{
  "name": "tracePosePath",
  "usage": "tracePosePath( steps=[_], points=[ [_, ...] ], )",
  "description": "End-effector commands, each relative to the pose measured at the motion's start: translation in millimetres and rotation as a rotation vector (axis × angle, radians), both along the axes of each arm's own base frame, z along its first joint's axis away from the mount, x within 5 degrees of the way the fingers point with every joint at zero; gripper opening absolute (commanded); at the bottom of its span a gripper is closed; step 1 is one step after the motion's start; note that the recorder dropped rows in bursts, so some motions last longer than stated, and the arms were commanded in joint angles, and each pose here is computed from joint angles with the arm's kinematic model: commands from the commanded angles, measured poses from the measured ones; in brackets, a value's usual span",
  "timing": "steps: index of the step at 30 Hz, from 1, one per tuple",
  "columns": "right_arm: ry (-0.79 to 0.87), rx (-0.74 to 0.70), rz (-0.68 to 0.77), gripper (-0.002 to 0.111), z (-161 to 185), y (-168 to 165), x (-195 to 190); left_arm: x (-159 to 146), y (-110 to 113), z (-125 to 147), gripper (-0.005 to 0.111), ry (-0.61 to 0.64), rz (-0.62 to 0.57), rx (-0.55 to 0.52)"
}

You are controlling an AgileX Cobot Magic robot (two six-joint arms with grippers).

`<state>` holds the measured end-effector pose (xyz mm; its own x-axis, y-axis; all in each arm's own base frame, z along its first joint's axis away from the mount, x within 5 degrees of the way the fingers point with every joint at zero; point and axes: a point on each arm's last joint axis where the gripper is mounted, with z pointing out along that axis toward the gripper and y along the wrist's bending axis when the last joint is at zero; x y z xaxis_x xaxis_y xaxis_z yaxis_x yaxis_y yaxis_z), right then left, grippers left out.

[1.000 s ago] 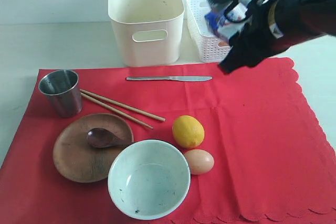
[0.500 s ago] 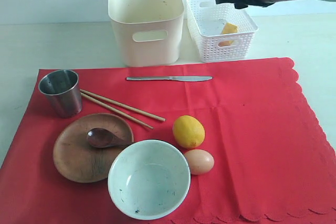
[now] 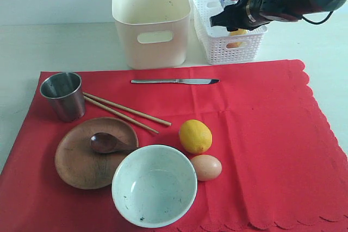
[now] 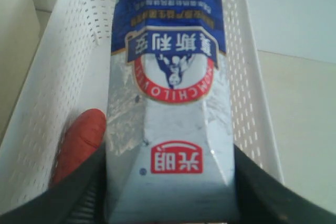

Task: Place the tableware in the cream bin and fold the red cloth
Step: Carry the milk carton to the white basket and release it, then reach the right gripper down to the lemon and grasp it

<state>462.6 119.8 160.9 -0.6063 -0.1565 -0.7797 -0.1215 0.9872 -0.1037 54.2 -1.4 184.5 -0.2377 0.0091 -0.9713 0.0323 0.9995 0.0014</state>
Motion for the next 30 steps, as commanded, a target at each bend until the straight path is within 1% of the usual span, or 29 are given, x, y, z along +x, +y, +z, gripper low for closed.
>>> tracePosePath(
  steps=[1, 8, 10, 12, 14, 17, 19, 21, 24, 26, 29, 30],
  points=[
    [-0.008, -0.016, -0.020, 0.020, 5.1, 3.4, 0.9, -0.2, 0.3, -0.2, 0.000, -0.008, 0.003, 0.004],
    [-0.022, -0.007, 0.041, 0.060, 6.0, 17.8, -1.6, -0.2, 0.3, -0.2, 0.000, -0.008, 0.003, 0.004],
    [-0.017, 0.000, 0.008, 0.071, 9.8, 16.2, -2.9, -0.2, 0.3, -0.2, 0.000, -0.008, 0.003, 0.004],
    [-0.016, -0.014, -0.040, 0.079, 16.9, 12.1, -5.0, -0.2, 0.3, -0.2, 0.000, -0.008, 0.003, 0.004],
    [-0.022, -0.023, -0.090, 0.084, 28.6, 6.9, -7.8, -0.2, 0.3, -0.2, 0.000, -0.008, 0.003, 0.004],
    [-0.016, -0.097, -0.128, 0.084, 49.5, -2.1, -15.1, -0.2, 0.3, -0.2, 0.000, -0.008, 0.003, 0.004],
    [0.000, -0.112, -0.145, 0.081, 67.1, -6.5, -22.9, -0.2, 0.3, -0.2, 0.000, -0.008, 0.003, 0.004],
    [0.017, -0.120, -0.149, 0.073, 83.6, -9.7, -31.3, -0.2, 0.3, -0.2, 0.000, -0.008, 0.003, 0.004],
    [0.061, -0.105, -0.127, 0.051, 111.5, -12.6, -48.9, -0.2, 0.3, -0.2, 0.000, -0.008, 0.003, 0.004],
    [0.081, -0.069, -0.097, 0.031, 133.7, -13.2, -63.6, -0.2, 0.3, -0.2, 0.000, -0.008, 0.003, 0.004],
    [0.114, -0.005, -0.043, 0.006, 164.8, -13.6, -88.7, -0.2, 0.3, -0.2, 0.000, -0.008, 0.003, 0.004],
    [0.127, 0.022, -0.021, 0.000, 172.0, -12.9, -96.4, -0.2, 0.3, -0.2, 0.000, -0.008, 0.003, 0.004]
  ],
)
